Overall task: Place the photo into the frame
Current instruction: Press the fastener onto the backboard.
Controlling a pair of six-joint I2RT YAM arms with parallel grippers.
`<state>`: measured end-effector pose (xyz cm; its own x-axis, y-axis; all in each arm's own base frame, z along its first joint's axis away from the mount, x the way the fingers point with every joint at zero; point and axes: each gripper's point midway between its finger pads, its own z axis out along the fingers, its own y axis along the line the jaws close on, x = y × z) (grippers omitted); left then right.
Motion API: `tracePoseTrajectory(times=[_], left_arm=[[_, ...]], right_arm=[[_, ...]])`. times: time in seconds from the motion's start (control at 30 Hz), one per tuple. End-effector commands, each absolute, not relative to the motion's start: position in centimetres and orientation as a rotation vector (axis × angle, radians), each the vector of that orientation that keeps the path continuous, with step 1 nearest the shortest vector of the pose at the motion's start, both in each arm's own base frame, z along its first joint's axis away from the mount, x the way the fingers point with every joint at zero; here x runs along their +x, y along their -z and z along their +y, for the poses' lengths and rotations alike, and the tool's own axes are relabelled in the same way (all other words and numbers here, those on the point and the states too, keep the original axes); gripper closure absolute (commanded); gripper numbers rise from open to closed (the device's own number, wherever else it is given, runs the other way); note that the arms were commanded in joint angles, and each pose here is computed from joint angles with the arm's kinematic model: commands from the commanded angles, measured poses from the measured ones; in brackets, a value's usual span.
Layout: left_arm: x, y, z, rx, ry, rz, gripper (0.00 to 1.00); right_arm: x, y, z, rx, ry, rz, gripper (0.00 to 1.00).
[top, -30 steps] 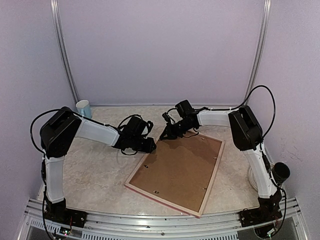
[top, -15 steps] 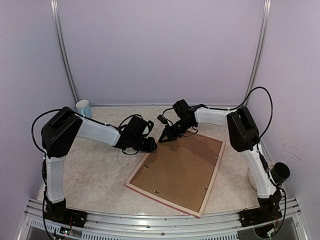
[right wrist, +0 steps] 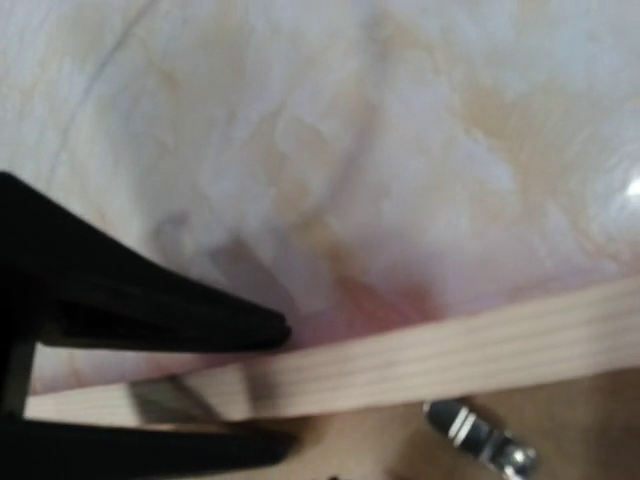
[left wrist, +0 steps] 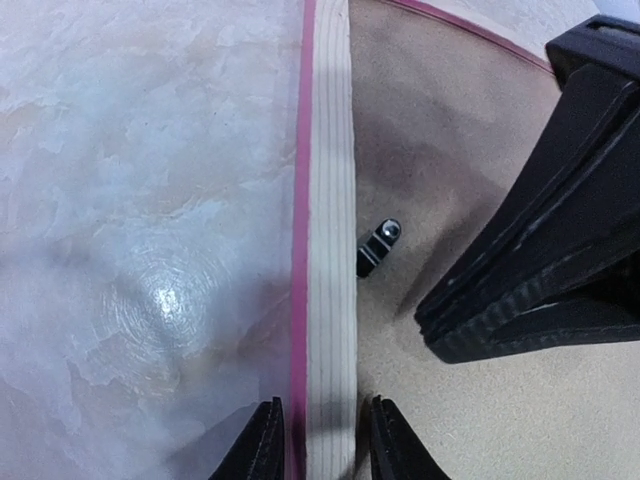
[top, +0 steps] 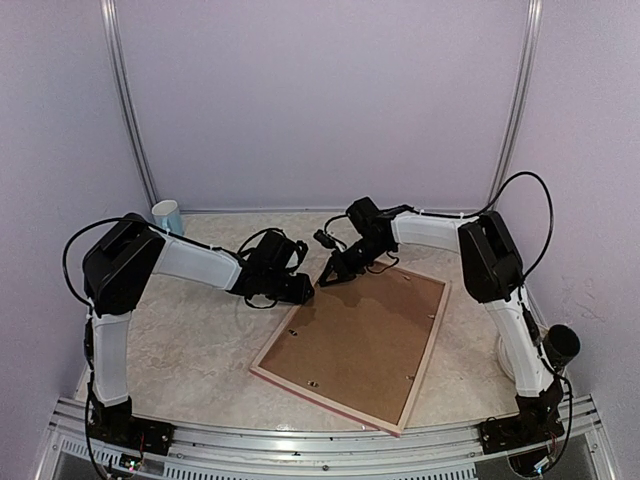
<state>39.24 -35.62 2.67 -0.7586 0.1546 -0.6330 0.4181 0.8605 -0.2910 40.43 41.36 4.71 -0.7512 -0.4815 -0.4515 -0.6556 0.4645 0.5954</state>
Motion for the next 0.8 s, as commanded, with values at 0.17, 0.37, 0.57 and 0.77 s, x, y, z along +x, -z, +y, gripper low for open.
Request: tracePoseTrajectory(times=[0.17, 0.37, 0.57, 0.77], left_arm=[[39.9, -5.9, -34.1, 0.411, 0.507, 2.404, 0.63], [40.5, -5.5, -33.4, 0.397, 0.491, 2.412, 0.55], [40.5, -5.0, -33.2, 0.398, 0.49, 2.41, 0.54], [40.6, -4.3, -33.6, 0.411, 0.501, 2.421, 0.54]], right_arm=[[43.2, -8.7, 38.8, -0.981, -0.818, 2.411, 0.82], [44.3, -7.7, 37.6, -0.978, -0.578, 2.405, 0.63], [44.7, -6.8, 37.5, -1.032, -0.318, 2.356, 0.52], [44.6, -7.0, 38.2, -1.05, -0.253, 2.316, 0.47]])
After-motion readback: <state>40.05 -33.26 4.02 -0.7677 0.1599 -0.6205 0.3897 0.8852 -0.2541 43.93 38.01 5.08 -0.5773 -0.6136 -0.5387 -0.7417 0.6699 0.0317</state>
